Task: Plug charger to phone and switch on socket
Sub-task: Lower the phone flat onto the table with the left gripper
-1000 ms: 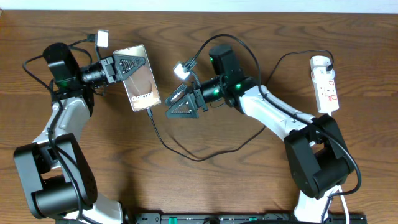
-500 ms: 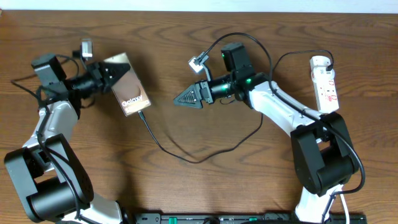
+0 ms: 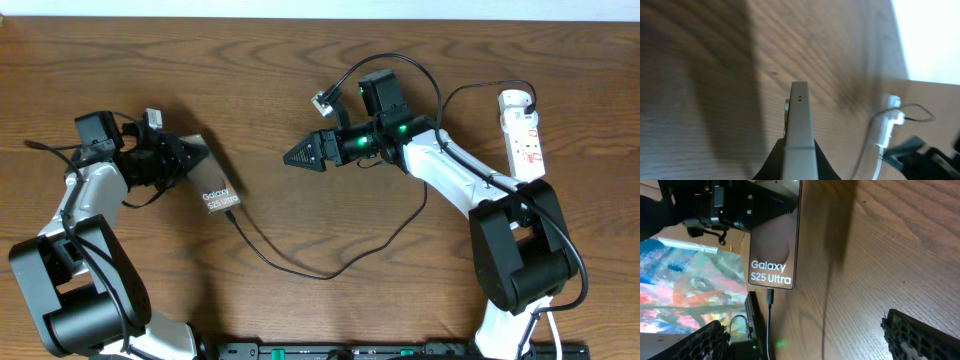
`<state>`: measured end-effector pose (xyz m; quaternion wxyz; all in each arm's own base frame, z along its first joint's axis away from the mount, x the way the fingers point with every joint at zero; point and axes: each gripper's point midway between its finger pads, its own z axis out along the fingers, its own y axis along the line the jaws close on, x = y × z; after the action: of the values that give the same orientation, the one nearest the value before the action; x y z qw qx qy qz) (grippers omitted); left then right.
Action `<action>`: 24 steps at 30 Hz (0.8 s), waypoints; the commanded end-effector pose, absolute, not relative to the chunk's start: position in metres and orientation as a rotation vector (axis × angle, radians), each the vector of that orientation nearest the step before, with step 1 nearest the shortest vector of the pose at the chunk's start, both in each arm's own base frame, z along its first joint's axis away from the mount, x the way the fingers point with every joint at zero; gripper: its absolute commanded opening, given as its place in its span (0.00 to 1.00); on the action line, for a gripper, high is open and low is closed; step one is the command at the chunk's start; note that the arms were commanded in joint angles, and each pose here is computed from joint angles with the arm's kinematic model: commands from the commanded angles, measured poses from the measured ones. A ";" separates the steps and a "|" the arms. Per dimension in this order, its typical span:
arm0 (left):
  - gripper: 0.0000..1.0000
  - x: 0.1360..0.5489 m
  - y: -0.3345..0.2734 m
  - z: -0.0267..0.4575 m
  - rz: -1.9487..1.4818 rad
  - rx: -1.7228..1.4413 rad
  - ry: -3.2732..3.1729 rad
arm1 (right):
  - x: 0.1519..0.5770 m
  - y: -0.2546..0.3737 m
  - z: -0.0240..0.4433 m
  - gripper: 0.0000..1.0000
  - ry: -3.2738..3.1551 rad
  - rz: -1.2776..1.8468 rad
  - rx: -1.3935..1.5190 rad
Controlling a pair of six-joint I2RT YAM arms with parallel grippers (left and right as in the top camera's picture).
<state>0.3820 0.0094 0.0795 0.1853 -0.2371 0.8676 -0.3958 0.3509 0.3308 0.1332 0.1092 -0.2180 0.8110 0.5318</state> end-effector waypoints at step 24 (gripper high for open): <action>0.07 0.338 0.000 0.023 -0.866 -0.725 2.661 | 0.348 0.326 0.126 0.99 2.403 1.536 -0.675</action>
<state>0.3430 0.0004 0.0226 0.1240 -0.2520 0.9103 -0.3039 0.3455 0.3272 0.1263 0.0995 -0.2222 0.8176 0.5218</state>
